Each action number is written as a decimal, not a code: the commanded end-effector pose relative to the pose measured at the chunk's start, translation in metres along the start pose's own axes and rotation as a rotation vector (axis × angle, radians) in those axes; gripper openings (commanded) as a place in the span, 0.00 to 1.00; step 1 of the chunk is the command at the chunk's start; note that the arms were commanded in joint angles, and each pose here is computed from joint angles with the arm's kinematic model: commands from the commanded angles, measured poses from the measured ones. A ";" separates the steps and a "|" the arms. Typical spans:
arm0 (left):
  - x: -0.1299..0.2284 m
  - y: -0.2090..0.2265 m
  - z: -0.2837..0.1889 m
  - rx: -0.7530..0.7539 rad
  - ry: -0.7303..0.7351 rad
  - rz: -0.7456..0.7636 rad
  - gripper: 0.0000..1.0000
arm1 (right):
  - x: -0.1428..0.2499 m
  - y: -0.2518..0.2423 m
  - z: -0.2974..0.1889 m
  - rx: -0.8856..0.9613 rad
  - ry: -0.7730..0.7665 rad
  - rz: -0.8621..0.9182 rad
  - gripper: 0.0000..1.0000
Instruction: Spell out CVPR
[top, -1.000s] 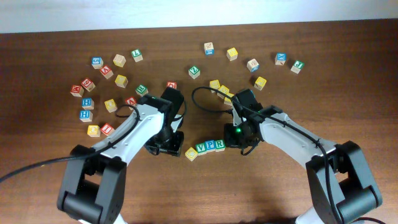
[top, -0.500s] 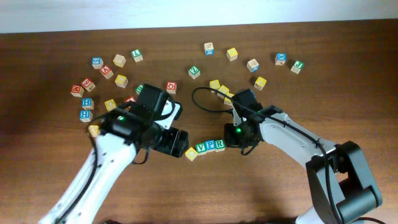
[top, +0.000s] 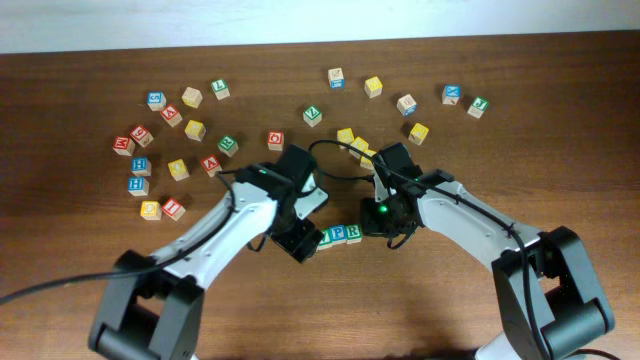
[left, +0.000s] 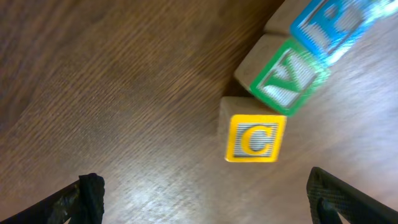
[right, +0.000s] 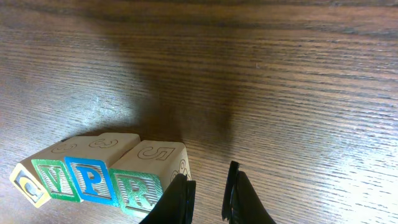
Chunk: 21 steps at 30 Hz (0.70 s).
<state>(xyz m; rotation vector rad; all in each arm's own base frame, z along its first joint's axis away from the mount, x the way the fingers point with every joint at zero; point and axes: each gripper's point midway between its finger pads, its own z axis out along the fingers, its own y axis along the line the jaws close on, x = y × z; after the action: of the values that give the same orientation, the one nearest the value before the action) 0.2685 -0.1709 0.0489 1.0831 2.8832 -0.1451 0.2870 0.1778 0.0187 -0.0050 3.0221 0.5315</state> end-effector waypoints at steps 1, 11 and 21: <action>0.006 0.000 0.016 -0.098 0.082 0.163 0.95 | 0.003 -0.001 0.004 0.014 0.006 -0.018 0.11; 0.003 -0.011 0.034 -0.091 0.105 0.216 0.84 | 0.003 -0.001 0.004 0.014 0.007 -0.020 0.11; -0.007 -0.023 0.035 -0.022 0.054 0.184 0.58 | 0.003 -0.001 0.004 0.014 0.007 -0.021 0.11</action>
<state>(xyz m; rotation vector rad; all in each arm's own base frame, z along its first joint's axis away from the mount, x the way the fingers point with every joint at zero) 0.2642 -0.1863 0.0194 1.3741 2.7912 0.0195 0.2872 0.1775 0.0186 -0.0104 3.0211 0.5279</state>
